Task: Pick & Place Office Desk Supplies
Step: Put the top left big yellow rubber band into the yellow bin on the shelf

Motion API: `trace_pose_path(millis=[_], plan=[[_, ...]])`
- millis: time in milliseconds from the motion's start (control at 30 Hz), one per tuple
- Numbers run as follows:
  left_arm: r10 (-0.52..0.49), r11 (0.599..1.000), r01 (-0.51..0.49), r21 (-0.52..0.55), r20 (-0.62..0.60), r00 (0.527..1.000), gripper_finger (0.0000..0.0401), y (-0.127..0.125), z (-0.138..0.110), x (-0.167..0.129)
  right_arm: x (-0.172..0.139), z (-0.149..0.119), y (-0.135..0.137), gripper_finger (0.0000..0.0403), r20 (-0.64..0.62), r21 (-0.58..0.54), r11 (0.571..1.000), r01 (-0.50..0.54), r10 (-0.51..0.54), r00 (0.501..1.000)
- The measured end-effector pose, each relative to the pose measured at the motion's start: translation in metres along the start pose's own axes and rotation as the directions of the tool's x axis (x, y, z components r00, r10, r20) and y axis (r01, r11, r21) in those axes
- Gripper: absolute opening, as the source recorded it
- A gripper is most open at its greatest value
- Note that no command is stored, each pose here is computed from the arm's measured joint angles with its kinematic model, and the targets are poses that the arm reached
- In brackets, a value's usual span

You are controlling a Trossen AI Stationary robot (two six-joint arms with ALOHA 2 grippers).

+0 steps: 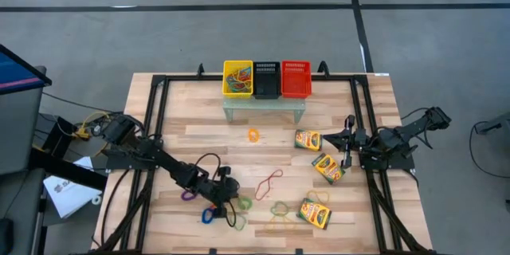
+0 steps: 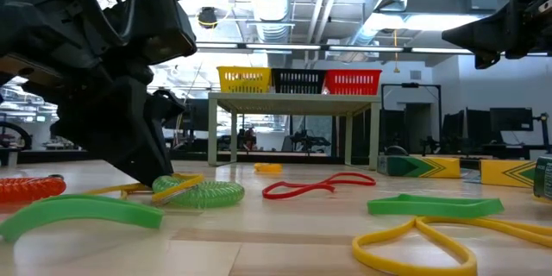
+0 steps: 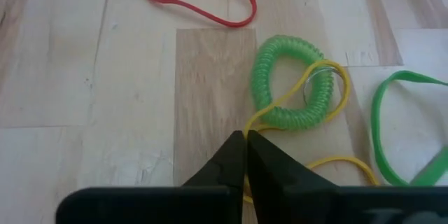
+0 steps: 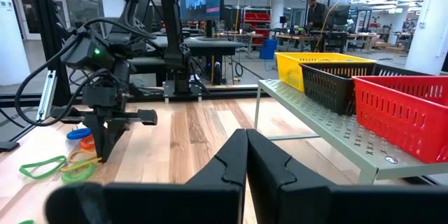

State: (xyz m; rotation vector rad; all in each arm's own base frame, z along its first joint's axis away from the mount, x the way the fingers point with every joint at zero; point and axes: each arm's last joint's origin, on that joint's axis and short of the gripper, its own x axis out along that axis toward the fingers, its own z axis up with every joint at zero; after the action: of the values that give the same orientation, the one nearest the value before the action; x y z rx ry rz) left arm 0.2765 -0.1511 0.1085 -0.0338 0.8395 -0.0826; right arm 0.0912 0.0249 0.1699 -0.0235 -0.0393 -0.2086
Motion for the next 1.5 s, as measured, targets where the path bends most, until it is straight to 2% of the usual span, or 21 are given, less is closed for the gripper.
trace_pose_path(millis=[200, 467, 567, 667, 767, 867, 1000, 1100, 1233, 1367, 1433, 1500], plan=[[-0.015, 0.999, 0.018, -0.043, 0.076, 0.997, 0.0003, 0.007, 0.019, -0.018, 0.000, 0.000, 0.000, 0.0004, 0.000, 0.000, 1.000, 0.000, 0.000, 1.000], [0.000, 0.999, 0.014, -0.048, 0.280, 0.960, 0.0003, 0.032, 0.059, -0.065, 0.000, 0.000, 0.000, 0.0004, 0.000, 0.000, 1.000, 0.000, 0.000, 1.000], [0.063, 0.998, -0.052, -0.039, 0.371, 0.926, 0.0002, 0.047, 0.073, -0.087, 0.000, 0.000, 0.000, 0.0004, 0.000, 0.000, 1.000, 0.000, 0.000, 1.000], [0.153, 0.986, -0.163, -0.017, 0.446, 0.882, 0.0001, 0.065, 0.083, -0.109, 0.000, 0.000, 0.000, 0.0004, 0.000, -0.001, 1.000, 0.000, 0.000, 1.000], [0.273, 0.952, -0.305, -0.021, 0.508, 0.817, 0.0003, 0.087, 0.093, -0.130, 0.000, 0.000, 0.000, 0.0004, 0.000, -0.001, 1.000, 0.000, 0.000, 1.000], [0.389, 0.900, -0.430, -0.066, 0.564, 0.729, 0.0002, 0.114, 0.102, -0.147, 0.000, 0.000, 0.000, 0.0004, 0.000, -0.004, 1.000, 0.001, -0.001, 1.000], [0.519, 0.814, -0.565, -0.135, 0.607, 0.602, 0.0002, 0.154, 0.111, -0.163, 0.000, 0.000, 0.000, 0.0004, 0.000, -0.008, 1.000, 0.000, 0.000, 1.000], [0.609, 0.751, -0.626, -0.210, 0.587, 0.533, 0.0004, 0.187, 0.111, -0.169, 0.000, 0.000, 0.000, 0.0004, 0.000, -0.008, 1.000, 0.000, 0.000, 1.000], [0.671, 0.706, -0.658, -0.262, 0.542, 0.505, 0.0002, 0.231, 0.103, -0.169, 0.000, 0.000, 0.000, 0.0004, 0.000, -0.008, 1.000, 0.000, 0.000, 1.000], [0.730, 0.657, -0.667, -0.351, 0.515, 0.449, 0.0005, 0.263, 0.096, -0.172, 0.000, 0.000, 0.000, 0.0004, 0.000, -0.008, 1.000, 0.000, 0.000, 1.000], [0.731, 0.665, -0.636, -0.391, 0.513, 0.449, 0.0009, 0.273, 0.094, -0.170, 0.000, 0.000, 0.000, 0.0004, 0.000, -0.008, 1.000, 0.000, 0.000, 1.000], [0.712, 0.691, -0.602, -0.400, 0.520, 0.473, 0.0013, 0.278, 0.092, -0.166, 0.000, 0.000, 0.000, 0.0004, 0.000, -0.008, 1.000, 0.000, 0.000, 1.000]])
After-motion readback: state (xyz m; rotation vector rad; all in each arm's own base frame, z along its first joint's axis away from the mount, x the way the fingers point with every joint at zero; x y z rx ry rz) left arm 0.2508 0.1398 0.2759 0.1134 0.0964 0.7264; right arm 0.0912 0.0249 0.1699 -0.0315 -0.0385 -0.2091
